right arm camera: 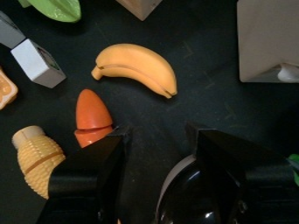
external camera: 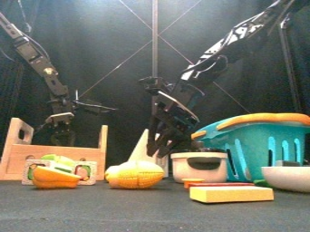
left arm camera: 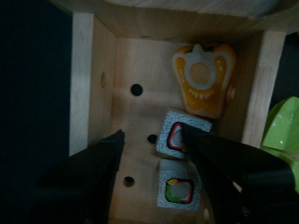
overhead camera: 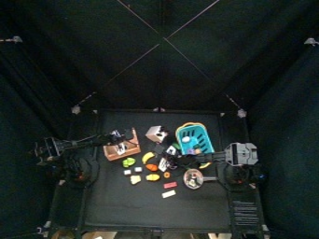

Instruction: Grab white sushi piece

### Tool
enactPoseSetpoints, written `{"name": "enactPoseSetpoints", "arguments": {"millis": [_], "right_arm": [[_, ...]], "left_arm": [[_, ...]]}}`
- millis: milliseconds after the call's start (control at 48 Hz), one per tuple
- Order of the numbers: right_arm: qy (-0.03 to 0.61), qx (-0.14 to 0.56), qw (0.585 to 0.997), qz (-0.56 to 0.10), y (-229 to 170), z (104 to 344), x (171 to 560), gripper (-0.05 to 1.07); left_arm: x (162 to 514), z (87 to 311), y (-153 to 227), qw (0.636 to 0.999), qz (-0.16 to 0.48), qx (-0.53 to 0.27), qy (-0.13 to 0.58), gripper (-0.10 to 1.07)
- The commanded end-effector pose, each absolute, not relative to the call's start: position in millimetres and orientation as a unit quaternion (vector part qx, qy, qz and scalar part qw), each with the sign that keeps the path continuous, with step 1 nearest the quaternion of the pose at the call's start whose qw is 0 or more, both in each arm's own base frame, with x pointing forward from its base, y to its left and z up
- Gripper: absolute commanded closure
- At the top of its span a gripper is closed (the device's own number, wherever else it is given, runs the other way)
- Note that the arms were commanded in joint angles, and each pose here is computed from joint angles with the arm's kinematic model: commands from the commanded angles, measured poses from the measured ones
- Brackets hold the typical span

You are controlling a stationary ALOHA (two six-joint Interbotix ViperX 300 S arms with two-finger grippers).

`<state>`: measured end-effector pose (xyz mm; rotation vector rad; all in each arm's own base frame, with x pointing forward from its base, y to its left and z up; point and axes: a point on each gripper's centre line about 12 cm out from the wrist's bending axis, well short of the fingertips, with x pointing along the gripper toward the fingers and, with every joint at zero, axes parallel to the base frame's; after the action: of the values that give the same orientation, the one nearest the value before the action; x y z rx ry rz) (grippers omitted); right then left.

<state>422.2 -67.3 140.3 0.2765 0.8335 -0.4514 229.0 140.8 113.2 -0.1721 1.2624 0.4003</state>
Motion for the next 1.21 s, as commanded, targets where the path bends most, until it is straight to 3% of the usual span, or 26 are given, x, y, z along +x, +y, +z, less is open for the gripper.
{"name": "enactPoseSetpoints", "arguments": {"millis": [0,438,771,1188], "right_arm": [[0.380,0.136,0.889,-0.215,-69.0,155.8,427.5,0.16],[0.383,0.136,0.887,-0.218,-71.5,152.9,426.4,0.16],[0.385,0.136,0.887,-0.218,-71.5,151.9,425.6,0.16],[0.390,0.136,0.884,-0.219,-71.5,146.9,426.7,0.16]], "left_arm": [[223.7,104.1,137.9,0.773,0.180,-0.083,0.603,0.16],[220.9,125.5,136.7,0.782,0.147,-0.029,0.604,0.11],[226.0,132.4,138.7,0.800,0.121,-0.054,0.585,0.11],[226.6,113.4,149.2,0.790,0.109,-0.086,0.598,0.12]]}}
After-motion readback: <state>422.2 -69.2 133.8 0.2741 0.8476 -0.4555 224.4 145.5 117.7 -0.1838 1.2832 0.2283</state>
